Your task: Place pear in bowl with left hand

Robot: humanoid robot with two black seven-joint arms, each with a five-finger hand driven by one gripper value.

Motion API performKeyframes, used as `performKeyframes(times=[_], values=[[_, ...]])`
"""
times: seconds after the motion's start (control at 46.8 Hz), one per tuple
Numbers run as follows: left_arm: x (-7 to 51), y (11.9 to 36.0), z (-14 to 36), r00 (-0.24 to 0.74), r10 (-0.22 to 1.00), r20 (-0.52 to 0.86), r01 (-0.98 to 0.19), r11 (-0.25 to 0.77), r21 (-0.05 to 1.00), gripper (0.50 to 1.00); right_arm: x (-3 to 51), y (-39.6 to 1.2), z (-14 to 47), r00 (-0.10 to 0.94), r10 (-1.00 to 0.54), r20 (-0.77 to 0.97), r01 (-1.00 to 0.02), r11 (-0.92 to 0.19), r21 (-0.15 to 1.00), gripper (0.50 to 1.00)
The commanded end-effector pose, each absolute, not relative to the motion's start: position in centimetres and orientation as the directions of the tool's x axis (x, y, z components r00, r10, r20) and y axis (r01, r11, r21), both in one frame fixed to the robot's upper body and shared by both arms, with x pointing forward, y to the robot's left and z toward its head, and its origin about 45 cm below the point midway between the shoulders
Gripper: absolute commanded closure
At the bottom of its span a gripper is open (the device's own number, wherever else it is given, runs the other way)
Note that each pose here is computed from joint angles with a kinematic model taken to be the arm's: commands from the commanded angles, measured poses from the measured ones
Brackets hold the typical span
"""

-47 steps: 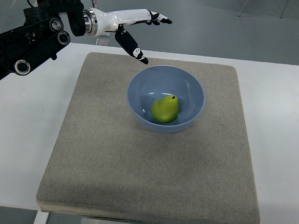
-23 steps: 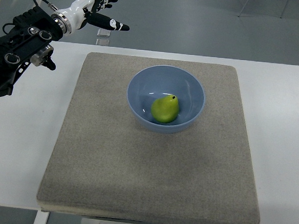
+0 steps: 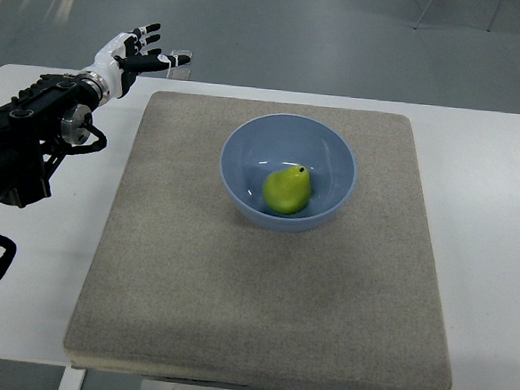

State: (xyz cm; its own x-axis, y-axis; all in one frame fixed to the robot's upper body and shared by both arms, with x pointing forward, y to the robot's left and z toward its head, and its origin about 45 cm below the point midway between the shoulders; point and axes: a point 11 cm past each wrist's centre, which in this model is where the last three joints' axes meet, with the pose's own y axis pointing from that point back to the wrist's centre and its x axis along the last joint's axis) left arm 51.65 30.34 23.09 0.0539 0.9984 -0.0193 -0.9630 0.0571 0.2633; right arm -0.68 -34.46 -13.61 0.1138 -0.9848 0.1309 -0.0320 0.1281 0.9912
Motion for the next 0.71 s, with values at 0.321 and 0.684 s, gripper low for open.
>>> performKeyframes(times=[0.321,0.684], values=[[51.3,31.7,22.0,-0.182,0.900,-0.396,-0.949,-0.055,0.311,0.519,-0.7,-34.5,-13.6,0.112,-0.985,0.132,-0.032,0.129,0.991,0.576],[50.6,31.2,20.9,-0.136,0.747,-0.650,-0.969,0.036,0.244,0.516,-0.7,-34.5,-13.6,0.114,-0.985,0.131,-0.032,0.128,0.991,0.574]])
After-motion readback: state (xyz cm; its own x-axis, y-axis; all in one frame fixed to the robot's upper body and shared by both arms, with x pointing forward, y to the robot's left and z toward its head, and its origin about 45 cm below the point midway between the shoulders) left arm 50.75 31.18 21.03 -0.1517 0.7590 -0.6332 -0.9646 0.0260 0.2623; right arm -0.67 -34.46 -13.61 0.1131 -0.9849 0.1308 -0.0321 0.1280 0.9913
